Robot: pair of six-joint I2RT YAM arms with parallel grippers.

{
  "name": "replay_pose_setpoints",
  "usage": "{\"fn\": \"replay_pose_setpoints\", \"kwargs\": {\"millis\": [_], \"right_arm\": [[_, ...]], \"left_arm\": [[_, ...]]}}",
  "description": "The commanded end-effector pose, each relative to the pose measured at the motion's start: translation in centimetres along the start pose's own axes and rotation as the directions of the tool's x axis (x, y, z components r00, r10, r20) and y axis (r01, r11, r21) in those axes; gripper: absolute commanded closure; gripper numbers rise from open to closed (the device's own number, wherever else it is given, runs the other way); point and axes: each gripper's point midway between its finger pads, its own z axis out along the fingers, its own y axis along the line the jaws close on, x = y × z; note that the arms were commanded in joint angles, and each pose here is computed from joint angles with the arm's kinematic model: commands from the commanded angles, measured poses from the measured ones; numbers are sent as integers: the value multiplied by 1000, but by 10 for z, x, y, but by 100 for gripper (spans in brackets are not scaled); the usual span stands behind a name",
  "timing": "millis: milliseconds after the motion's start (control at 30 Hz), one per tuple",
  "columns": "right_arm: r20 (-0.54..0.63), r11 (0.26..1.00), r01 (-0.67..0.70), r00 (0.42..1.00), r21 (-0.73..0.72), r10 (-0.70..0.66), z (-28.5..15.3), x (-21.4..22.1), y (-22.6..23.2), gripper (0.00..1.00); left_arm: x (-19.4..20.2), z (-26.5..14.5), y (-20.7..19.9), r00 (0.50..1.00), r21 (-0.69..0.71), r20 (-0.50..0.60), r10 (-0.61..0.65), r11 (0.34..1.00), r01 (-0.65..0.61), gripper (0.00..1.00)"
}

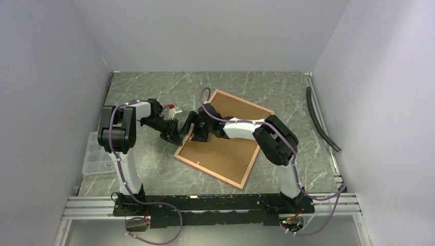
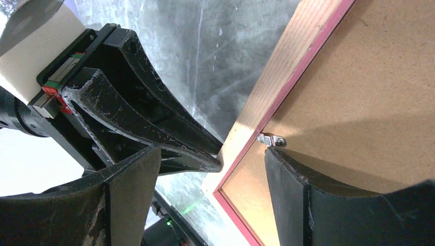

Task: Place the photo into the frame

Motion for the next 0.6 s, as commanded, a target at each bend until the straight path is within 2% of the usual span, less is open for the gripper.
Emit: {"fn": "replay_pose_setpoints", "kwargs": {"millis": [0,367,500,567], "right_arm": [[110,1000,16,994,-20,-13,3,-19,22,22],[146,996,55,988,-73,-44,-3,-26,46,21],[212,986,126,972,-110,-100,-42,-50,62,14],[239,987,120,967,-111,-90,-67,-63,55,11]], "left_arm": [[4,8,-15,1000,65,-5,-7,998,8,77],[-1,3,-20,1000,70,-2,-1,998,2,77],[-7,-9,-27,1000,58,6,20,998,-21,76],[-11,-18,-32,1000,55,15,26,998,-27,73]]}}
